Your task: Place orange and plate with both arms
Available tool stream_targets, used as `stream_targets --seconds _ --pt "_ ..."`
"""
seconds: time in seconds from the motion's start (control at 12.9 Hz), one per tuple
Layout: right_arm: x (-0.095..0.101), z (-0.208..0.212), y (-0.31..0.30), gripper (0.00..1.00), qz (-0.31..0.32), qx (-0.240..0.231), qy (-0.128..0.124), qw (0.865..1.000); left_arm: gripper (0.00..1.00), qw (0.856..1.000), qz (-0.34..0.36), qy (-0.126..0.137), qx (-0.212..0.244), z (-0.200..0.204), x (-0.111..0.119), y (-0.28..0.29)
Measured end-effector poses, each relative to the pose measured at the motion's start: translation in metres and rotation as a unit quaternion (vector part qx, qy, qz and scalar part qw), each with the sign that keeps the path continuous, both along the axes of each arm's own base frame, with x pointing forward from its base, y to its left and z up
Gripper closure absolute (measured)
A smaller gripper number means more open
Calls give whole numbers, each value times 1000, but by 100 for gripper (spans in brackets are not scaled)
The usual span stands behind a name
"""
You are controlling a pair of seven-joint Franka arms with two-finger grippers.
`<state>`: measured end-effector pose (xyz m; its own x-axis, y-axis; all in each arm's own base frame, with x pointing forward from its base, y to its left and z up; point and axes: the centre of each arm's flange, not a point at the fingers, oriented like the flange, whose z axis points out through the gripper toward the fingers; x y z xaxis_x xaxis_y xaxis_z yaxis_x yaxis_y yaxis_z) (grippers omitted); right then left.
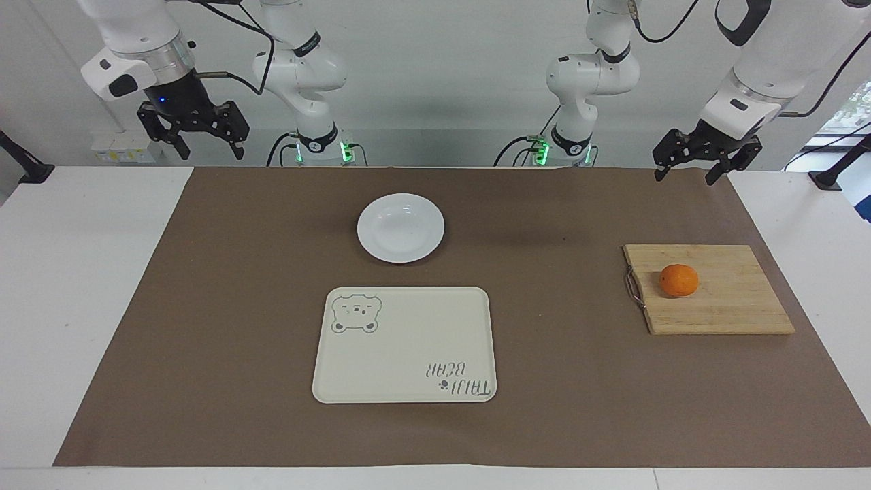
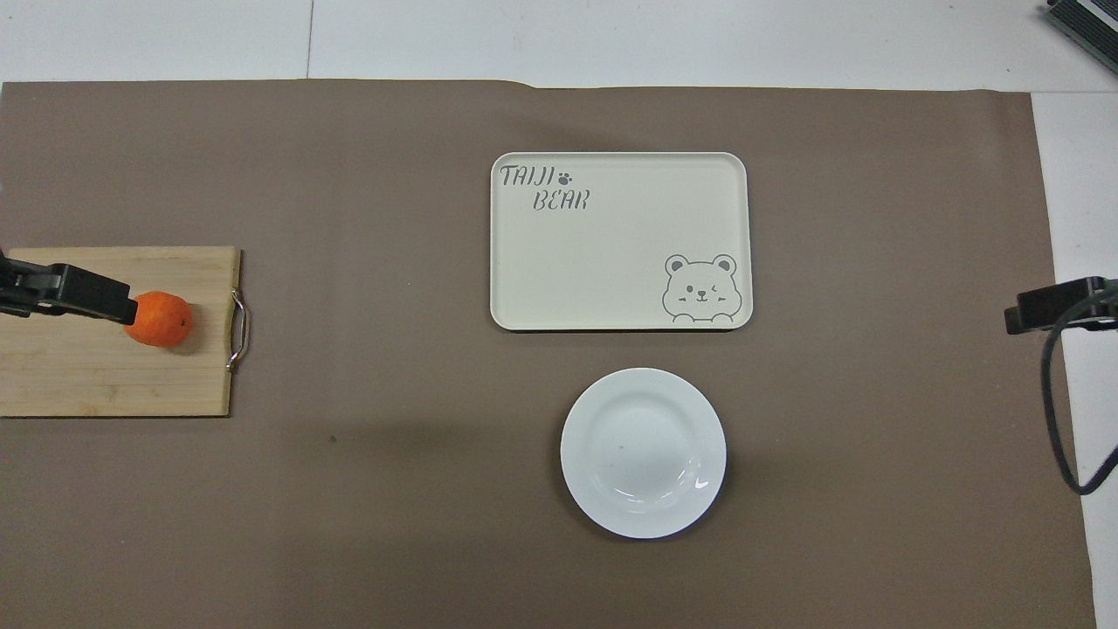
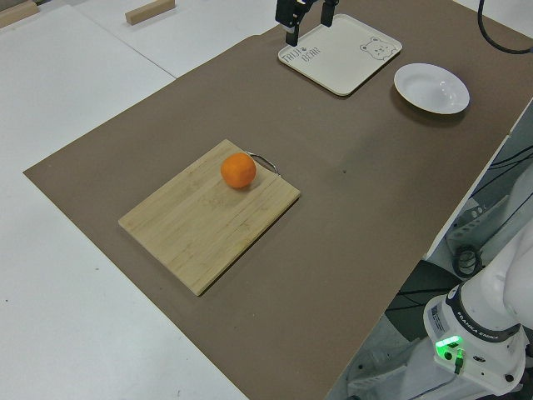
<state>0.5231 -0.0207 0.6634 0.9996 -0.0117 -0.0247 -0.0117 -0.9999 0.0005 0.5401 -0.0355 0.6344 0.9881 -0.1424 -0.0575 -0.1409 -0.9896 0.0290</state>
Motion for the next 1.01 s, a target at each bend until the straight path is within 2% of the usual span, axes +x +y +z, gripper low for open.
stream_targets --seconds 1.01 --pt "0 0 0 0 0 0 0 1000 0 1000 0 4 0 -3 0 3"
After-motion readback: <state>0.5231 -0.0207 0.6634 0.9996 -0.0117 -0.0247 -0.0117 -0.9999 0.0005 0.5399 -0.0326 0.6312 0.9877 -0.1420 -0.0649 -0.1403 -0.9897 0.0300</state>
